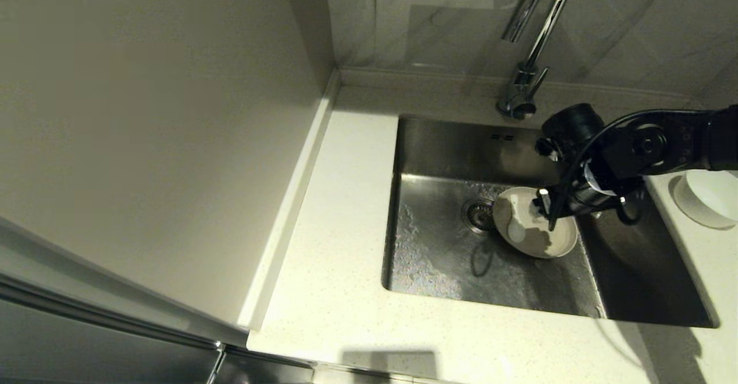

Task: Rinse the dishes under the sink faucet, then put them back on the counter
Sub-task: Put a spoon back to the table from the sink

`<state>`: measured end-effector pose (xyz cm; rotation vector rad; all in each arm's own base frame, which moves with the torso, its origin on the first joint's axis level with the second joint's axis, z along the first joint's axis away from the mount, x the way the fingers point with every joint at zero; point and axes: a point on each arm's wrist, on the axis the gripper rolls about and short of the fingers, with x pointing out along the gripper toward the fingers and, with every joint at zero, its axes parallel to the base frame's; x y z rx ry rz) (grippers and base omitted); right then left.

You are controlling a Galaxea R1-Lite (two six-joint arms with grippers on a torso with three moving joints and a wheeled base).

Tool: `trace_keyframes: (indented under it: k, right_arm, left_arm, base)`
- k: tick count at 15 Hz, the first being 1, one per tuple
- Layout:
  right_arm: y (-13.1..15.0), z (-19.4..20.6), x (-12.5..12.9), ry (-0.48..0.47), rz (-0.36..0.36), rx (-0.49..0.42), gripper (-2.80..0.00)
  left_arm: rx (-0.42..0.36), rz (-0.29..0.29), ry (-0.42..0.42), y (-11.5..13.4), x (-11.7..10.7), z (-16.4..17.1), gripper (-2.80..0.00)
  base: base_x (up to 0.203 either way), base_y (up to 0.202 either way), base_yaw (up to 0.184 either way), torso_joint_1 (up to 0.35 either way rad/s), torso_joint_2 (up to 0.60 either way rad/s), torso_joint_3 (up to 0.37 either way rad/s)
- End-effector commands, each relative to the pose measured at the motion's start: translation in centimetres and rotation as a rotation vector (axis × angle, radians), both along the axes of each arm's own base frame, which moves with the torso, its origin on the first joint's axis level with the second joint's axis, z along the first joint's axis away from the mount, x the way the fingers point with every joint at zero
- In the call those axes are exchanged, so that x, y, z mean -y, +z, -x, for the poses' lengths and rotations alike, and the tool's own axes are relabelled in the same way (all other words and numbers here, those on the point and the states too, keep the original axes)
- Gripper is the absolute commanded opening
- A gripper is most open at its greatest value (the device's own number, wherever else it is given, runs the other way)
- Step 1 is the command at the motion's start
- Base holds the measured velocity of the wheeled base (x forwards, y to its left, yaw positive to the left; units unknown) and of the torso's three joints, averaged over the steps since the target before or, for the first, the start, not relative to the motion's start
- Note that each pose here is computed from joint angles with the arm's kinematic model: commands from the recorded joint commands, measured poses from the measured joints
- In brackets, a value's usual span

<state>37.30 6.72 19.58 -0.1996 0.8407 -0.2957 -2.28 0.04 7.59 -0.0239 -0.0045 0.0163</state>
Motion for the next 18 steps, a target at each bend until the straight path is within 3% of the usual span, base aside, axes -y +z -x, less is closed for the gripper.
trace_keyframes:
  k: [1, 5, 9, 13, 16, 18]
  right_arm:
    - [-1.9, -2.6, -1.0, -0.051, -0.115, 0.014, 0.00]
    - [-5.8, -6.1, -1.9, -0.164, -0.283, 0.018, 0.00]
    - [-9.2, -9.0, -2.2, -0.216, -0.356, 0.016, 0.00]
    - [-10.5, -11.4, 0.0, -0.243, -0.349, 0.127, 0.00]
    - [-9.9, -11.7, 2.5, -0.262, -0.244, 0.152, 0.00]
    - [-10.0, -12.0, 3.2, -0.261, -0.230, 0.165, 0.00]
  left_arm:
    - [0.003, 0.001, 0.000, 0.0, 0.0, 0.0, -2.80]
    - [0.003, 0.001, 0.000, 0.0, 0.0, 0.0, -2.80]
    - [0.003, 0.001, 0.000, 0.0, 0.0, 0.0, -2.80]
    - [0.003, 0.001, 0.000, 0.0, 0.0, 0.0, -2.80]
    - [0.003, 0.001, 0.000, 0.0, 0.0, 0.0, -2.80]
    - [0.003, 0.001, 0.000, 0.0, 0.0, 0.0, -2.80]
  base:
    - [0.000, 0.000, 0.000, 0.000, 0.00, 0.000]
    - [0.000, 0.000, 0.000, 0.000, 0.00, 0.000]
    - [0.000, 0.000, 0.000, 0.000, 0.00, 0.000]
    - [0.000, 0.000, 0.000, 0.000, 0.00, 0.000]
    - [0.000, 0.000, 0.000, 0.000, 0.00, 0.000]
    - [0.000, 0.000, 0.000, 0.000, 0.00, 0.000]
